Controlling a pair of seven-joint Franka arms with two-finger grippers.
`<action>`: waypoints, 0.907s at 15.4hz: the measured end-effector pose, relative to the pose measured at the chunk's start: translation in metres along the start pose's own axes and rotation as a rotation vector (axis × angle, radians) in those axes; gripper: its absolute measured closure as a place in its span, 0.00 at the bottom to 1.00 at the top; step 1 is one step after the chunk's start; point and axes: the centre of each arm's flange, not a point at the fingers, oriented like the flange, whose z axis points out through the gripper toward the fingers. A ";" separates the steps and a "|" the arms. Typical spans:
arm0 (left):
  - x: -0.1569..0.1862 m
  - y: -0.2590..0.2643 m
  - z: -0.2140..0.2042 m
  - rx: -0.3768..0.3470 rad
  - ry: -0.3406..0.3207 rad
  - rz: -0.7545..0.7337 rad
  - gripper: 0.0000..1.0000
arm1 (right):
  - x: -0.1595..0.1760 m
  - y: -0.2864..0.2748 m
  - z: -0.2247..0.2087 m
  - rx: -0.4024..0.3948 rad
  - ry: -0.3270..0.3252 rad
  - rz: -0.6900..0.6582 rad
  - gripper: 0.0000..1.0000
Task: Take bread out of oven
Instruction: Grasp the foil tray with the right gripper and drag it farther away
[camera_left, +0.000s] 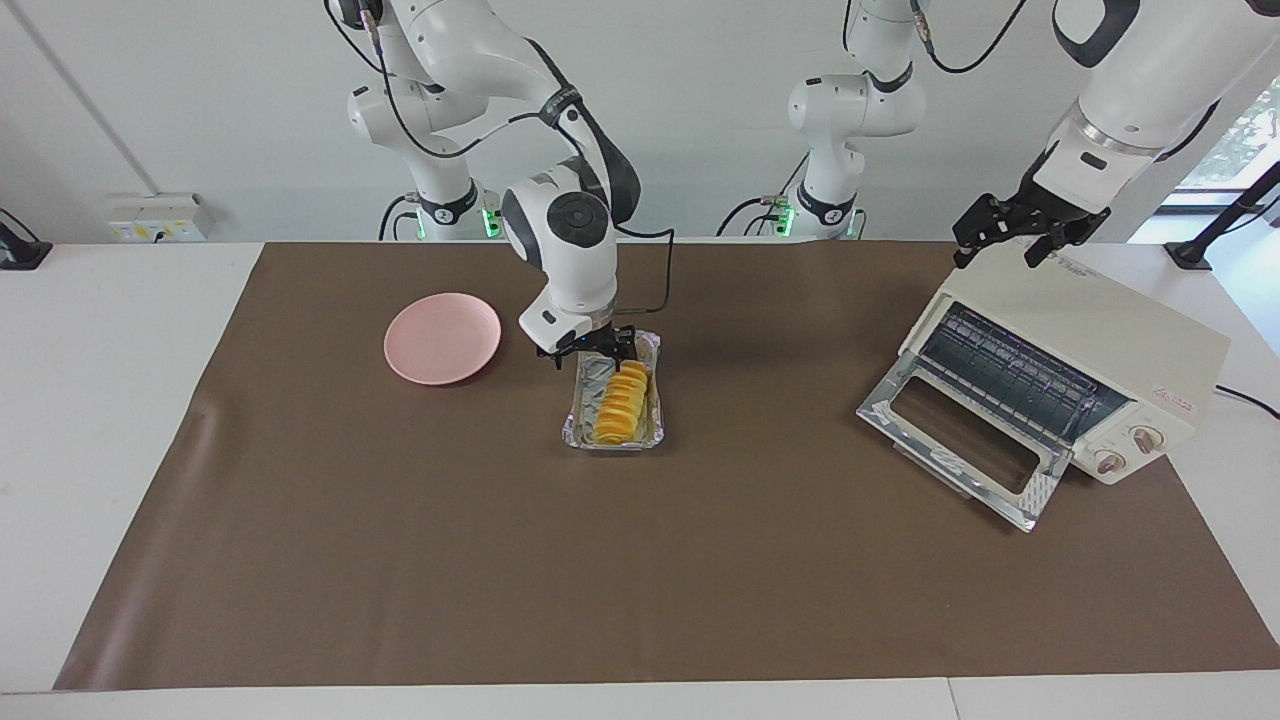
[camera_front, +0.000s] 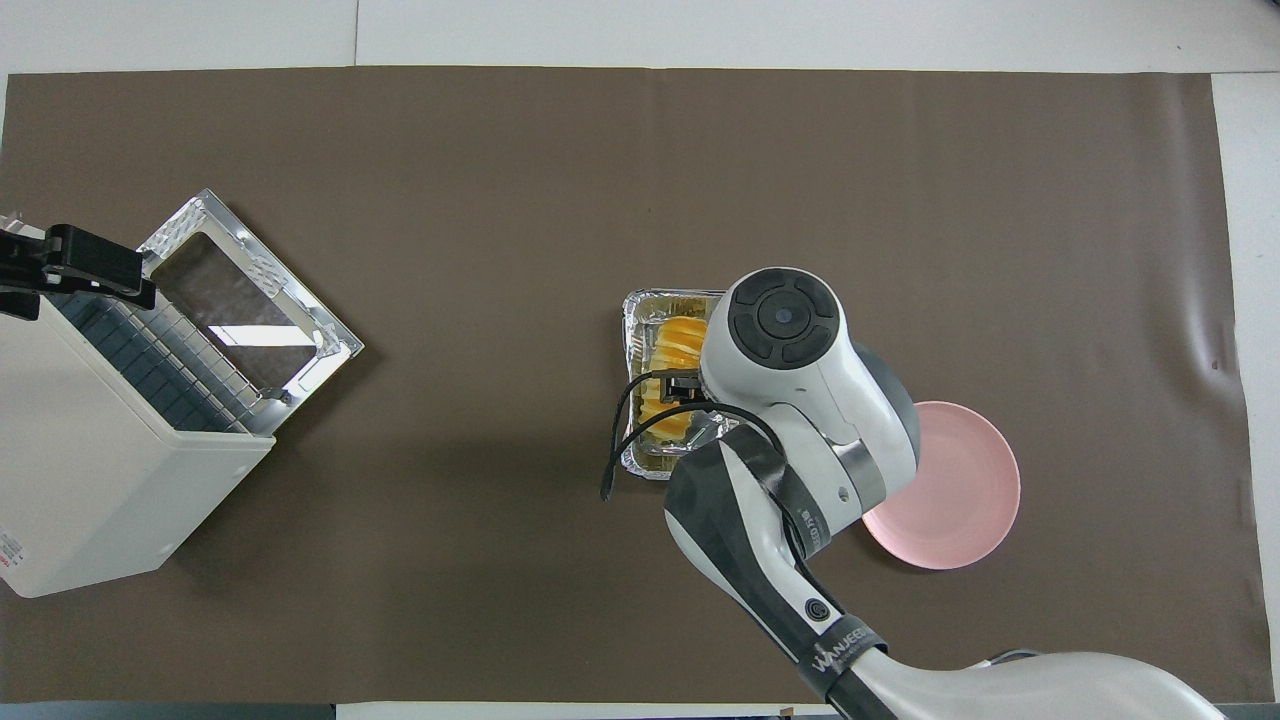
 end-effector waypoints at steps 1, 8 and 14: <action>-0.001 0.000 0.001 0.000 -0.002 0.000 0.00 | -0.001 0.003 0.006 0.003 0.004 0.003 0.00; -0.007 0.000 0.006 0.000 -0.017 0.002 0.00 | -0.001 0.015 0.023 0.011 0.016 0.030 0.04; -0.007 -0.002 0.008 0.000 -0.021 -0.003 0.00 | -0.003 0.016 0.027 0.007 0.010 0.036 0.53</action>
